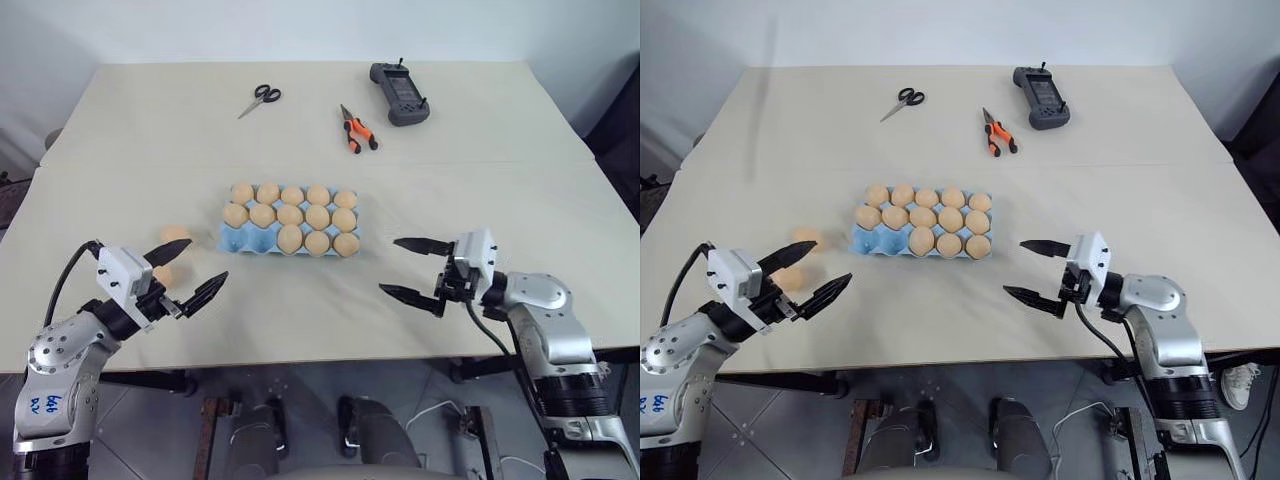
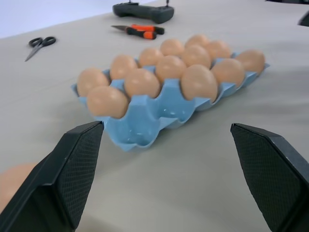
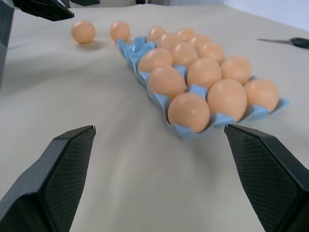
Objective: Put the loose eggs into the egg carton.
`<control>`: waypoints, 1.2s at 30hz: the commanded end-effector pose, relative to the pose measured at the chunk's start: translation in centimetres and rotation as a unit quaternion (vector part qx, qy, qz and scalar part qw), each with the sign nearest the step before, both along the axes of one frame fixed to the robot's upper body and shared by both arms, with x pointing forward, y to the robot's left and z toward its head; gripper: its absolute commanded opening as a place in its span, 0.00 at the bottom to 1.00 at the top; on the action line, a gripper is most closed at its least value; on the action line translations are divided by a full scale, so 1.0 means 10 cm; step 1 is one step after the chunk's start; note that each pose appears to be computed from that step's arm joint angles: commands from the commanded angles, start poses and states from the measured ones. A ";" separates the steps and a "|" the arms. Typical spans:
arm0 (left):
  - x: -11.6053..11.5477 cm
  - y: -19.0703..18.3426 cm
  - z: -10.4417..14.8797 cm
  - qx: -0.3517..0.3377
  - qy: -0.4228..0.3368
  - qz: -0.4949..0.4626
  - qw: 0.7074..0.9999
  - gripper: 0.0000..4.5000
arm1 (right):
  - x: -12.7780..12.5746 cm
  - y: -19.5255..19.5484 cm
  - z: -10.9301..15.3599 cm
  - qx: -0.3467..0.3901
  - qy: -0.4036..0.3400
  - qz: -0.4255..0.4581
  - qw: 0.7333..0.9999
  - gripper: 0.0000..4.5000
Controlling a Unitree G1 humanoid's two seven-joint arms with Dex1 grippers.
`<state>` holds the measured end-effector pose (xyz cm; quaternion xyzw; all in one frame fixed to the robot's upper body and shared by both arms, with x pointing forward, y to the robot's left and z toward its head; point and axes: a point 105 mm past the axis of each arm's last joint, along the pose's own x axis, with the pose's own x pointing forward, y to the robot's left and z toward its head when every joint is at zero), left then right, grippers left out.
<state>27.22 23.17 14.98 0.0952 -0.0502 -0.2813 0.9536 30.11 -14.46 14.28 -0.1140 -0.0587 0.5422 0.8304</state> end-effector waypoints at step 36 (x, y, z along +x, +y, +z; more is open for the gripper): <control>0.10 0.46 -0.40 -0.041 0.072 0.201 0.976 0.57 | -0.03 0.37 0.17 0.004 -0.061 0.100 0.993 1.00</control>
